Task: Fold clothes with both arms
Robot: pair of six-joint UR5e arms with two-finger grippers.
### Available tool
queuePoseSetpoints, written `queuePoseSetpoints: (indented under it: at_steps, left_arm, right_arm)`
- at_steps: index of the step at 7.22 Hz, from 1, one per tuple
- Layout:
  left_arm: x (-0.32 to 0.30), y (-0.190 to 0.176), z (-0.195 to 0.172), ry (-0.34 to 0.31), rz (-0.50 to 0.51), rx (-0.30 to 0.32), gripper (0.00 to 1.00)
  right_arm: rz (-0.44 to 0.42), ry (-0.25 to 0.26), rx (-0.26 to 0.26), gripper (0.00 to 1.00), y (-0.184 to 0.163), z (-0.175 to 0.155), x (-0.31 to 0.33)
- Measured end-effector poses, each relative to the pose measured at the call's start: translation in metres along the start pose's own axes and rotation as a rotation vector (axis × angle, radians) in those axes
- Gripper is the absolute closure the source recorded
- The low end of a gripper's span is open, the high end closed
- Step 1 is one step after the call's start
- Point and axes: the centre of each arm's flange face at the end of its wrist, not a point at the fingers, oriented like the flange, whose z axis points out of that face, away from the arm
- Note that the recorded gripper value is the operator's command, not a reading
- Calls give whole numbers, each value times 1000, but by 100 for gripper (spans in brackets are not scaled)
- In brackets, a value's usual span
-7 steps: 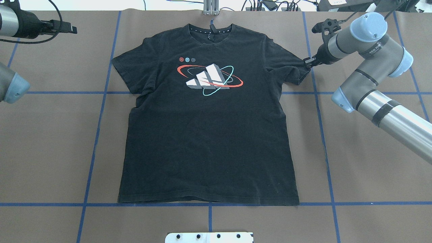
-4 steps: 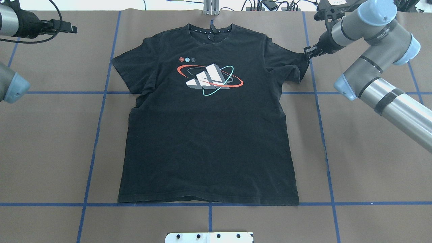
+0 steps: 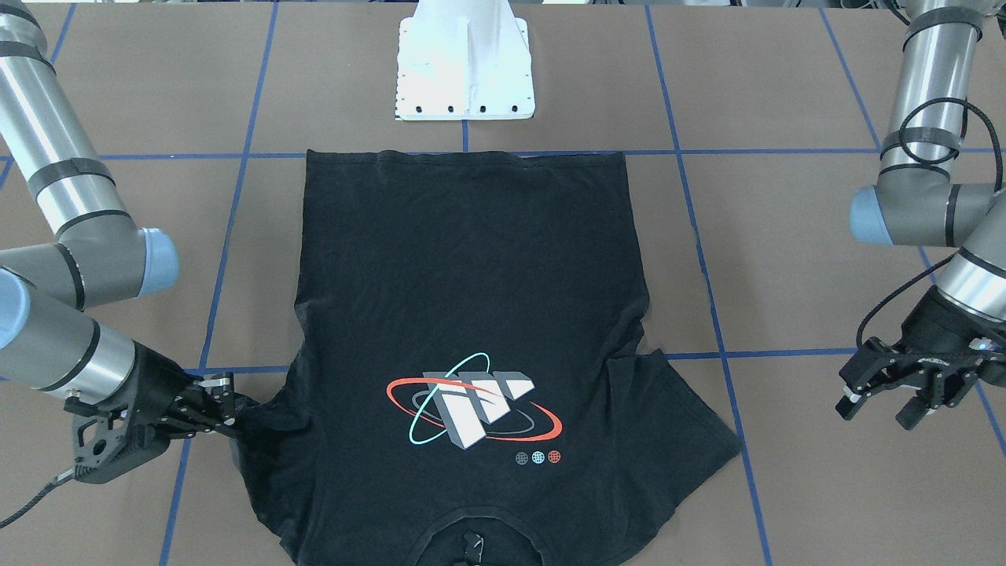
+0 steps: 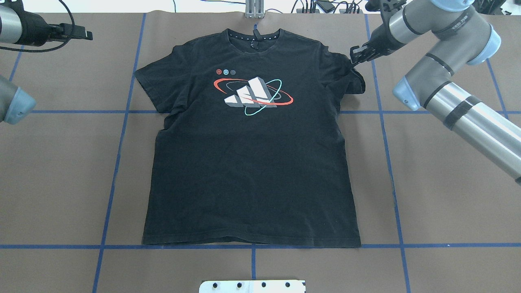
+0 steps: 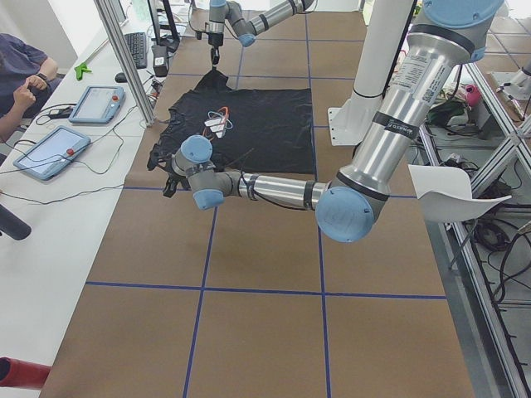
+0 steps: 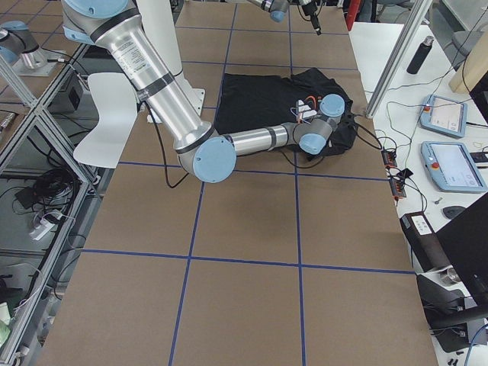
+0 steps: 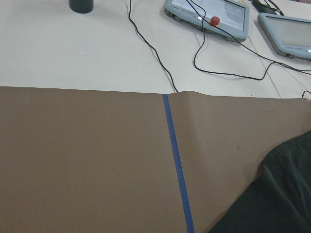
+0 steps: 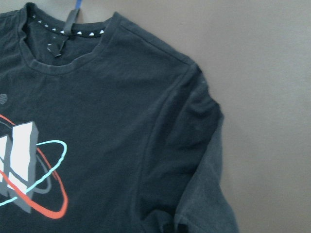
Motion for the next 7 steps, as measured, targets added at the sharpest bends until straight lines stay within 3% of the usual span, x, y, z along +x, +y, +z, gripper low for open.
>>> queuePoseSetpoints:
  at_steps: [2,4,7]
  left_arm:
    - [-2,1,0,-2,2,-1,1]
    - [-3,1,0,-4,5,-1,1]
    - [-4,2,-1,-6,5,-2,1]
  right_arm:
    - [46,-6,23,100,3,34,-69]
    - [83,42,73,100,-10,62,-104]
    - [132,152,104,100,-80,100,-138]
